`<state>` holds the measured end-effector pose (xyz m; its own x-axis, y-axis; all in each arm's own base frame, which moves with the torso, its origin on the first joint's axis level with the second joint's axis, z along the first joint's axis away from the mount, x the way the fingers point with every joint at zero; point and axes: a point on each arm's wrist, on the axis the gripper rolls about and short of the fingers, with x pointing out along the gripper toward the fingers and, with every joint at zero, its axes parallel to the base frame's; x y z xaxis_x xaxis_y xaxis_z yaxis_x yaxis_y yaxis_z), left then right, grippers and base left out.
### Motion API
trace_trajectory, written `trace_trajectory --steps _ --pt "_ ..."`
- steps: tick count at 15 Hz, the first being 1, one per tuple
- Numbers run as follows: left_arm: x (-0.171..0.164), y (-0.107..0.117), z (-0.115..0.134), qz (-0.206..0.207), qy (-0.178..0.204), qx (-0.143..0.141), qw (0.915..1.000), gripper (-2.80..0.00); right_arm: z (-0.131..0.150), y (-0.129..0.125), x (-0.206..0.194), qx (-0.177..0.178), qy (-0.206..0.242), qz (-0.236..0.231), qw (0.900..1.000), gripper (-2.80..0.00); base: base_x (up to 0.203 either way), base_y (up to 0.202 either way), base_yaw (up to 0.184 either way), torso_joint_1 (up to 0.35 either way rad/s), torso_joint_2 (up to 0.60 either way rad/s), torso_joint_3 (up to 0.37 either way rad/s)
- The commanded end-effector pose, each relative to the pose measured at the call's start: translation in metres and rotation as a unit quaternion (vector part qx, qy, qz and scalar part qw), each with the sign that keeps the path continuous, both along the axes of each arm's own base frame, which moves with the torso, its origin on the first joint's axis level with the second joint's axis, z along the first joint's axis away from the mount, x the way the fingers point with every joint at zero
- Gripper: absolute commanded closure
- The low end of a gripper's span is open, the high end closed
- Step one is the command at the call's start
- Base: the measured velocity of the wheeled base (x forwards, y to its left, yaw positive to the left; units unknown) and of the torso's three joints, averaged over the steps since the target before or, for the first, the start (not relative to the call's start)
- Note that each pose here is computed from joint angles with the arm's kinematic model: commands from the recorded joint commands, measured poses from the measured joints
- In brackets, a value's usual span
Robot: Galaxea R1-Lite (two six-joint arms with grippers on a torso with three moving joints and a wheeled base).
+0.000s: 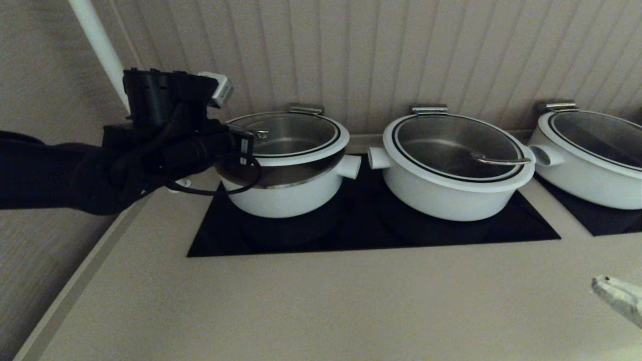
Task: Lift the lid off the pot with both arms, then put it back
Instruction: Hold the pot lid with the right arm
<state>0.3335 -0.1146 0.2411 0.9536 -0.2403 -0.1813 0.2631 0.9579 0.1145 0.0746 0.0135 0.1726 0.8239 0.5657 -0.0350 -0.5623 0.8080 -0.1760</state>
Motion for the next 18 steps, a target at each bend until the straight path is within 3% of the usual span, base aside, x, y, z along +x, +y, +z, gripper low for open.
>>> trace_trajectory --steps 1,5,8,14,18 --pt "0.006 -0.002 -0.003 0.001 0.001 0.001 1.0000 0.00 -0.008 0.002 0.041 -0.001 0.049 0.026 0.998 0.00 0.000 0.000 0.000 0.000 0.00 0.000" --pt "0.009 -0.002 -0.003 0.001 0.000 0.000 1.0000 0.00 -0.012 0.015 0.092 0.000 0.027 0.075 0.997 0.00 0.000 0.000 0.000 0.000 0.00 0.000" --pt "0.010 -0.003 -0.002 0.001 -0.002 0.000 1.0000 0.00 -0.003 0.039 0.120 0.012 0.011 0.140 0.990 0.00 0.000 0.000 0.000 0.000 0.00 0.000" --pt "0.010 -0.003 -0.002 0.001 -0.002 -0.001 1.0000 0.00 -0.007 0.083 0.164 0.011 0.022 0.208 0.978 0.00 0.000 0.000 0.000 0.000 0.00 0.000" --pt "0.011 -0.003 -0.003 0.001 -0.001 -0.001 1.0000 0.00 -0.015 0.116 0.195 0.013 -0.013 0.241 0.970 0.00 0.000 0.000 0.000 0.000 0.00 0.000"
